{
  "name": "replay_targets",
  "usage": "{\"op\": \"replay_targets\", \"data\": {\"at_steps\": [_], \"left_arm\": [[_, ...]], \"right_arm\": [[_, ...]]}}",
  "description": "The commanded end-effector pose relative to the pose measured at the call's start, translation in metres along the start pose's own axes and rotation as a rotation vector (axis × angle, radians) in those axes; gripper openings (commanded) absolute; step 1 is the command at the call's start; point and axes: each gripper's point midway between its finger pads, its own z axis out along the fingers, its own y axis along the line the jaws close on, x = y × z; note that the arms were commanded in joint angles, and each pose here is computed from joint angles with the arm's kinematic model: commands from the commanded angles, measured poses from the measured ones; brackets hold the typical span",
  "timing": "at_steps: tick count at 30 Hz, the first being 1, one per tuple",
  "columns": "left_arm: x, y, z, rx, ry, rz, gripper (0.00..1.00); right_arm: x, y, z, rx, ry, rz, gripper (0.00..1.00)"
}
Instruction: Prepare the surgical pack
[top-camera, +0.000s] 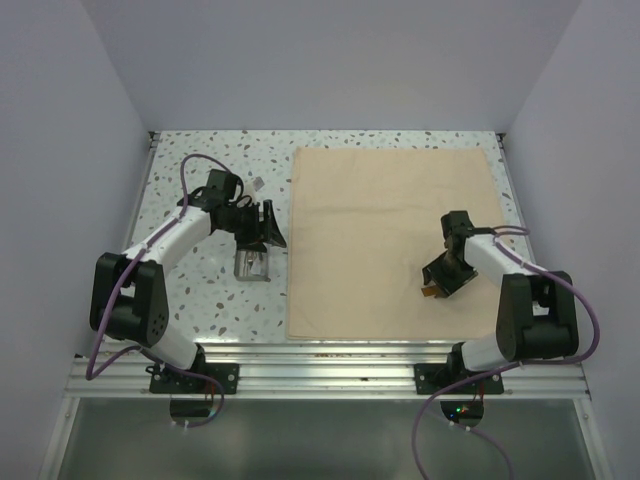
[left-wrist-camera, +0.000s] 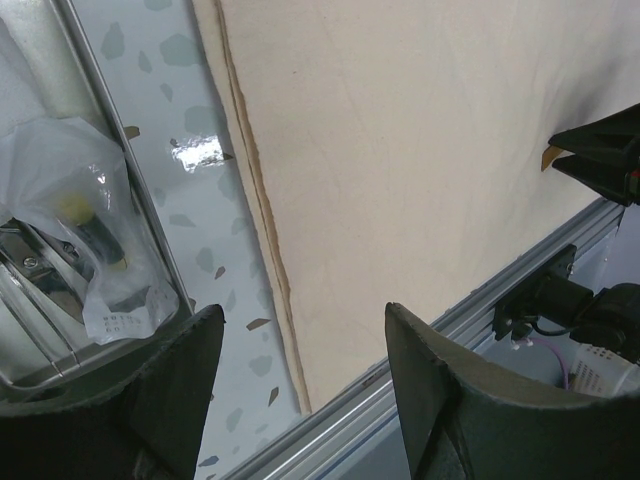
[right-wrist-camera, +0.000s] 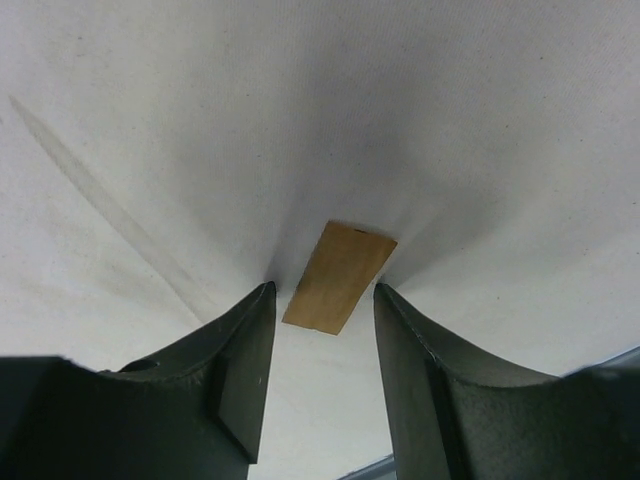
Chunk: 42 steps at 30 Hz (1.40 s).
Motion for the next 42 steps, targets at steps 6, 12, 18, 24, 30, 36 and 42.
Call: {"op": "replay_targets", "data": {"at_steps": [6, 12, 18, 24, 30, 36, 42], "left_arm": [[-0.004, -0.007, -0.004, 0.02, -0.009, 0.03, 0.69], [-0.003, -0.006, -0.004, 0.018, -0.005, 0.035, 0.69], [-0.004, -0.007, -0.005, 0.017, -0.01, 0.039, 0.69], [-0.005, -0.008, -0.005, 0.021, -0.009, 0.039, 0.69], [-0.005, -0.008, -0.005, 0.023, -0.01, 0.038, 0.69], [-0.005, -0.01, -0.006, 0.031, -0.013, 0.04, 0.69], [-0.008, -0.017, -0.006, 0.066, -0.017, 0.031, 0.69]], "right_arm": [[0.0, -0.005, 0.006, -0.008, -0.007, 0.029, 0.46], [-0.001, -0.001, 0.011, -0.004, -0.001, 0.018, 0.42], [-0.002, 0.001, 0.009, -0.011, -0.003, 0.017, 0.38], [-0.005, 0.003, 0.001, -0.017, -0.011, 0.013, 0.36], [-0.008, 0.006, -0.009, -0.032, -0.018, 0.004, 0.35], [-0.011, 0.013, -0.019, -0.061, -0.018, -0.007, 0.33], [-0.011, 0.024, -0.031, -0.096, -0.017, -0.025, 0.32]]}}
